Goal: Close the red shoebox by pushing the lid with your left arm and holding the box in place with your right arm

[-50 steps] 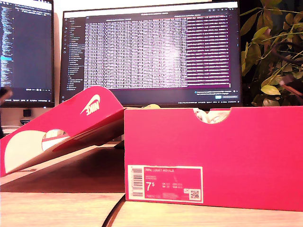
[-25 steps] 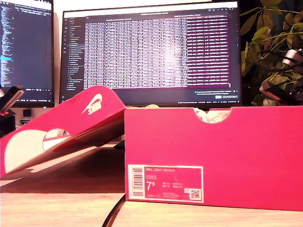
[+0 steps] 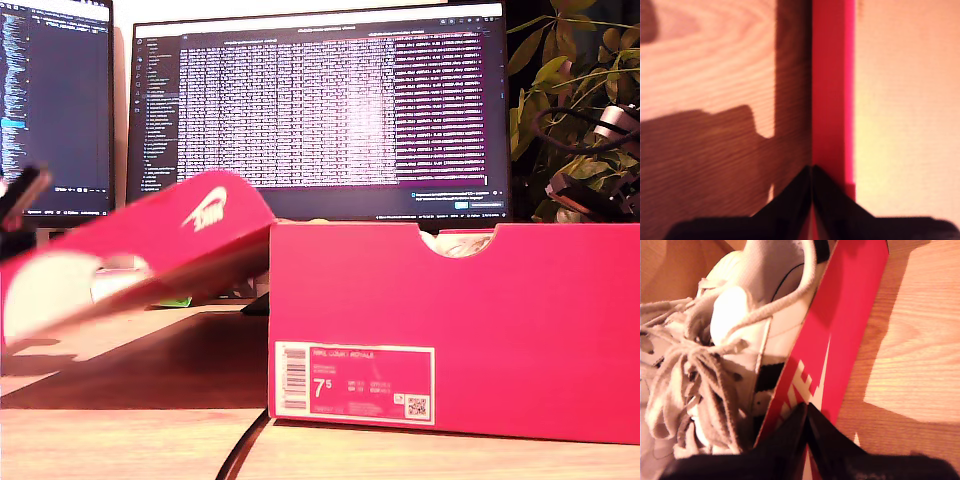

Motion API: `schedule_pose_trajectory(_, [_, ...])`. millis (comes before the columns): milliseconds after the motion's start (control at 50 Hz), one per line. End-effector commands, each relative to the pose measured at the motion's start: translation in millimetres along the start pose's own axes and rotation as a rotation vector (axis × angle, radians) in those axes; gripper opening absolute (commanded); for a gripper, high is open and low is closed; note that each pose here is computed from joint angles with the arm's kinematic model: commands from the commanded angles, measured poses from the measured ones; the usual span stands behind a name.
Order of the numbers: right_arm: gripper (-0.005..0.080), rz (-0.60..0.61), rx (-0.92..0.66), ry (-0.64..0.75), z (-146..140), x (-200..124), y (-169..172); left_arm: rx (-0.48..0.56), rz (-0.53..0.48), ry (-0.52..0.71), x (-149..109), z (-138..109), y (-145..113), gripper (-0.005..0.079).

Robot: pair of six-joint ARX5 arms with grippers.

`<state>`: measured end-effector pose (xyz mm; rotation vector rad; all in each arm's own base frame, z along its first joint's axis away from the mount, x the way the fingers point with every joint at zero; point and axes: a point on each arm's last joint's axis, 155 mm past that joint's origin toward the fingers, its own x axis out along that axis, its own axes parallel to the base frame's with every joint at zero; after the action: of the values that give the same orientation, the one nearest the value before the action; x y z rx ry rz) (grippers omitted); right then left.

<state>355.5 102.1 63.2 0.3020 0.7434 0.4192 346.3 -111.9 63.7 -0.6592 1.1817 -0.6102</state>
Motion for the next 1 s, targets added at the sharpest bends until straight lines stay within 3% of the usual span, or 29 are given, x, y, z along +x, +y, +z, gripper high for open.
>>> schedule_pose_trajectory(0, [-0.0012, 0.048, -0.023, 0.008, -0.5, 4.7, 14.9, 0.032, -0.058, -0.002, -2.4, 12.2, -21.0, -0.0019])
schedule_pose_trajectory(200, [-0.0012, 0.048, -0.023, 0.007, -0.4, 4.7, 14.8, 0.071, -0.113, -0.006, -23.5, 34.9, -54.6, -0.0019])
schedule_pose_trajectory(480, [-0.0012, 0.051, -0.030, -0.007, 3.3, 4.6, 15.7, 0.125, -0.263, 0.013, -50.0, 44.0, -118.4, -0.0019])
schedule_pose_trajectory(720, [-0.0012, 0.053, -0.030, -0.006, 3.0, 4.6, 16.1, 0.245, -0.373, 0.037, -62.3, 36.9, -183.7, -0.0019])
schedule_pose_trajectory(980, [-0.0012, 0.052, -0.034, -0.014, 5.1, 4.6, 16.0, 0.400, -0.446, 0.100, -51.7, 18.6, -253.0, -0.0019])
